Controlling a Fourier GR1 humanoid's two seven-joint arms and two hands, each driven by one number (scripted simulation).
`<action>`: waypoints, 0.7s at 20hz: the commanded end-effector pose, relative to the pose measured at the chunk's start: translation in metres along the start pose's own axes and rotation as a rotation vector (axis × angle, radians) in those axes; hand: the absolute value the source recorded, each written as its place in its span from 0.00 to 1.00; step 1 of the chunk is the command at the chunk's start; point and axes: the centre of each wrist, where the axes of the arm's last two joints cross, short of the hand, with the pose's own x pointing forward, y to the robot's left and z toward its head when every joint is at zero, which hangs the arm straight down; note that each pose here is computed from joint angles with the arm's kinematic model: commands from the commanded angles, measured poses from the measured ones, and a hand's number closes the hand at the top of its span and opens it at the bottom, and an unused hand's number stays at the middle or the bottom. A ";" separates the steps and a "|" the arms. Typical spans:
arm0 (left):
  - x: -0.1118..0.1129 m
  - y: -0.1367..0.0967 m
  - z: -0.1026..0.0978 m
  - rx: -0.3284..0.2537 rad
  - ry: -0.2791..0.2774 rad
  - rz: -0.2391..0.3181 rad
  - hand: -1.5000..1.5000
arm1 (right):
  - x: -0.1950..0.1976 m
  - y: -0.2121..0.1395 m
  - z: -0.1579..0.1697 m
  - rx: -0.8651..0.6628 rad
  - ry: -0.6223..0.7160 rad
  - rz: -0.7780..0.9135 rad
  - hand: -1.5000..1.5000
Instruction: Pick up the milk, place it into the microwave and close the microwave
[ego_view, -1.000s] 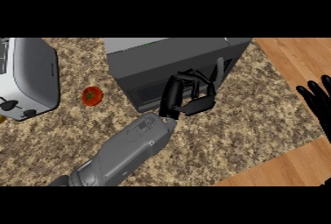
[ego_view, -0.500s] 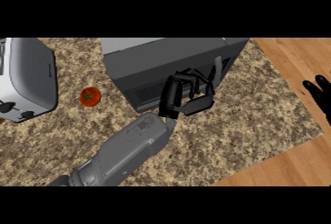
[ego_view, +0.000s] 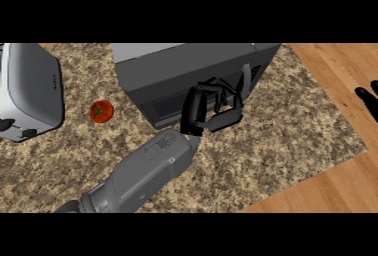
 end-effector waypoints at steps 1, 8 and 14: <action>0.004 0.006 -0.020 0.022 0.007 -0.009 1.00 | 0.006 -0.003 -0.003 0.005 0.007 0.007 0.00; 0.001 0.008 -0.020 0.043 -0.012 -0.006 1.00 | 0.013 -0.004 -0.006 0.009 0.002 0.004 0.00; 0.003 0.006 -0.022 0.044 -0.021 -0.003 1.00 | 0.016 -0.007 -0.008 0.015 0.001 -0.010 0.00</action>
